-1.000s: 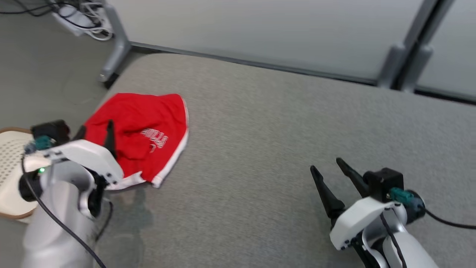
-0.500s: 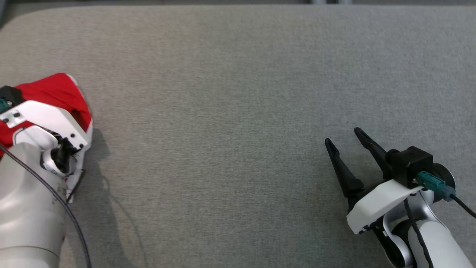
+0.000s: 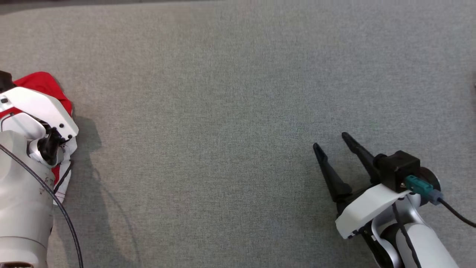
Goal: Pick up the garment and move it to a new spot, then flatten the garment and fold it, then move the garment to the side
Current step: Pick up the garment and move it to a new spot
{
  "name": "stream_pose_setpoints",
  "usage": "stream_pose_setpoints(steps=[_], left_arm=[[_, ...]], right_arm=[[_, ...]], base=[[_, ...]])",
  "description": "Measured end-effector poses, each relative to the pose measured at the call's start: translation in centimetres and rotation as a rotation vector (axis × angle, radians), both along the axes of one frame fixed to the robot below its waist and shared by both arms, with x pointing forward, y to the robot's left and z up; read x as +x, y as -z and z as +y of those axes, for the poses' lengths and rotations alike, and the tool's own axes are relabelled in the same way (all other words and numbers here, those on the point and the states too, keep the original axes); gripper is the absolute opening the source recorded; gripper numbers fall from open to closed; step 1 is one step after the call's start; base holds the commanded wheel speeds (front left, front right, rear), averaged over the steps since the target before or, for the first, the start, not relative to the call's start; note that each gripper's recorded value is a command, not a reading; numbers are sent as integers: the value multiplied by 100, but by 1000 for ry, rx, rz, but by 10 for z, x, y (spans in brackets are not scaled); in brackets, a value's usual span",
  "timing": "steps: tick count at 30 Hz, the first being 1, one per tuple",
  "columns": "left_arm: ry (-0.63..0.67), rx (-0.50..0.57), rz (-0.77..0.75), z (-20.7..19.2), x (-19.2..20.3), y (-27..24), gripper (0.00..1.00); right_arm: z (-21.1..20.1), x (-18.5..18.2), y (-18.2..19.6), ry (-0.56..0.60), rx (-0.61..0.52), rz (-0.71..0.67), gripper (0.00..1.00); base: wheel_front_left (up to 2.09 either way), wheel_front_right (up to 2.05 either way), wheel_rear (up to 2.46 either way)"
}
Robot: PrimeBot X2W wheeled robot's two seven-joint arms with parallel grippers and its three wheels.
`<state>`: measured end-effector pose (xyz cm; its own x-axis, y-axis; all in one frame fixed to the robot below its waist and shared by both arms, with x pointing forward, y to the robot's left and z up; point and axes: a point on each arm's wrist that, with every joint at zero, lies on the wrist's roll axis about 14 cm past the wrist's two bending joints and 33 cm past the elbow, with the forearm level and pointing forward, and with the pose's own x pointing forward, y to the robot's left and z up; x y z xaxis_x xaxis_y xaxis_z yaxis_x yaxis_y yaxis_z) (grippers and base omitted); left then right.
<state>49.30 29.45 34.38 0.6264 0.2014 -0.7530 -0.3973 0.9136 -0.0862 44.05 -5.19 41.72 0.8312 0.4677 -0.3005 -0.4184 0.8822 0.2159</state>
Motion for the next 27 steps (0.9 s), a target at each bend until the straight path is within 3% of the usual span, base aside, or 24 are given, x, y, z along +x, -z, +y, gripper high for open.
stream_pose_setpoints(steps=[9, 15, 20, 27], left_arm=[[37, 91, -231, 22, 15, -98, 0], [122, 134, -511, 13, 29, -203, 0], [252, 142, -755, -26, 33, -301, 0], [512, 166, -1032, -124, 22, -402, 0]], right_arm=[[12, -16, -35, -4, 51, -72, 100], [10, -29, -62, 16, 76, -140, 100], [-4, -40, -80, 67, 86, -195, 100], [-38, -56, -89, 169, 81, -226, 100]], base=[[0, 0, 0], [0, 0, 0], [0, 0, 0], [0, 0, 0]])
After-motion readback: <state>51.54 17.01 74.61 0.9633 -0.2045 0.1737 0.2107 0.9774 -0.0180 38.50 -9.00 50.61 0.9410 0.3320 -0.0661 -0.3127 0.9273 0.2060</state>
